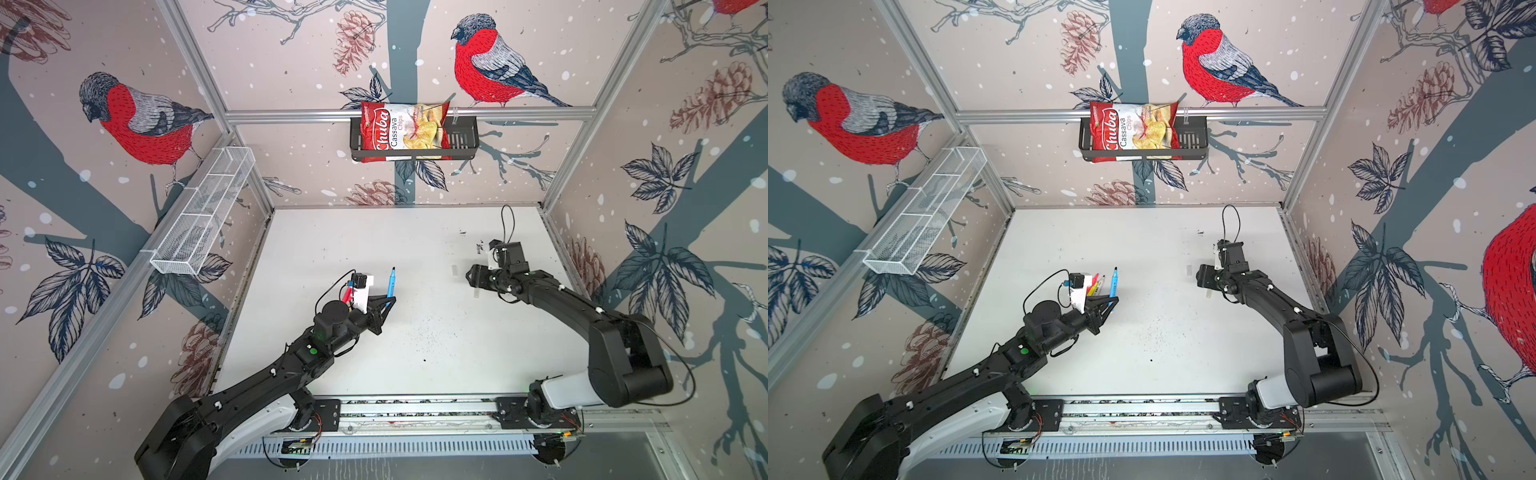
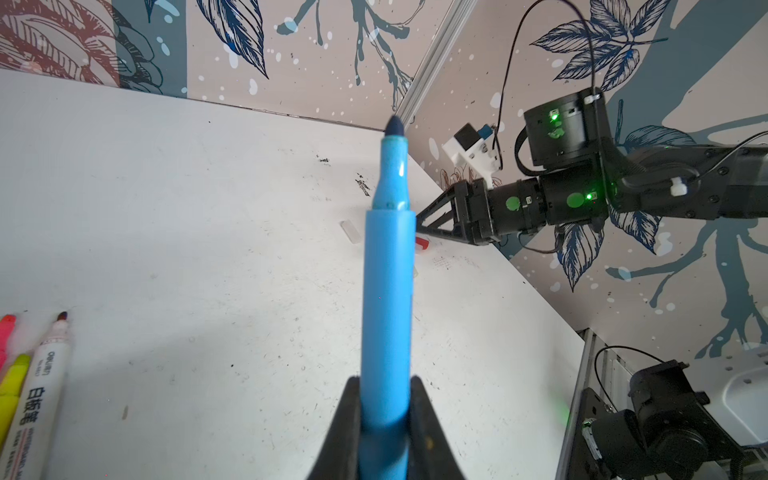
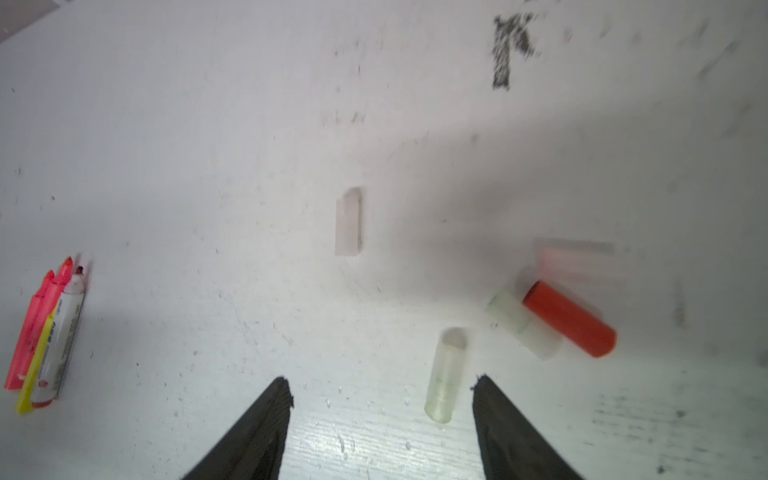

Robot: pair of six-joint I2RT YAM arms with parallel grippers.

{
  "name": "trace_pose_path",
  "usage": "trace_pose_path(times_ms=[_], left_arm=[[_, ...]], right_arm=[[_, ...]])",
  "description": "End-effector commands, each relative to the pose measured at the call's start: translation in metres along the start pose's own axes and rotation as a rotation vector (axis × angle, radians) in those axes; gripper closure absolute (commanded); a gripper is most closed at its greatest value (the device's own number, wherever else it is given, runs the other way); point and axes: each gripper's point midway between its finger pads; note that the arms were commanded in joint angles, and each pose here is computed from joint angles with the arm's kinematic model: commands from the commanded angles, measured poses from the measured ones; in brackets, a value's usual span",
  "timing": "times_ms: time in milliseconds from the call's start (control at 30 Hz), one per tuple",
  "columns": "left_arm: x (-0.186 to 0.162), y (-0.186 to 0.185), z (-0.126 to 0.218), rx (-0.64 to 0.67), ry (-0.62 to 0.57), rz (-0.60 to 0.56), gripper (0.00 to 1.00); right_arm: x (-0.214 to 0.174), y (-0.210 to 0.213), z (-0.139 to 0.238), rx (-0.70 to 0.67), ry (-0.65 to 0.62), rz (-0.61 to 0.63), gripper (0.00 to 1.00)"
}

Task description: Insert the pens into the pen caps

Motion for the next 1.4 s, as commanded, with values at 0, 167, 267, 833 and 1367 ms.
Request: trace_pose_path(times_ms=[0, 167, 267, 833, 1367], left_arm=[[0.004, -0.002, 0.003, -0.005, -0.016, -0.016, 1.00], [0.004, 0.000, 0.005, 0.003, -0.023, -0.016, 1.00], [0.004, 0.000, 0.005, 0.005, -0.021, -0.016, 1.00], [0.002, 0.002, 0.002, 0.009, -0.013, -0.016, 1.00], [0.004, 0.003, 0.001, 0.022, -0.013, -0.024, 1.00]], right_arm=[[0.018, -0.018, 0.014, -0.100, -0.045, -0.002, 0.29], [0.022, -0.031, 0.014, -0.113, -0.043, -0.056, 0.30], [0.018, -0.037, 0.010, -0.121, -0.032, -0.085, 0.29], [-0.036, -0.046, -0.025, -0.063, 0.121, -0.150, 0.28], [-0.030, -0.046, -0.054, -0.044, 0.158, -0.142, 0.28]])
Point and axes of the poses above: each gripper's point midway between its finger pads, its own z axis back along the fingers, its own y axis along the line the jaws close on, x = y × z, and after that the axes turned 4 degrees about z, right-handed
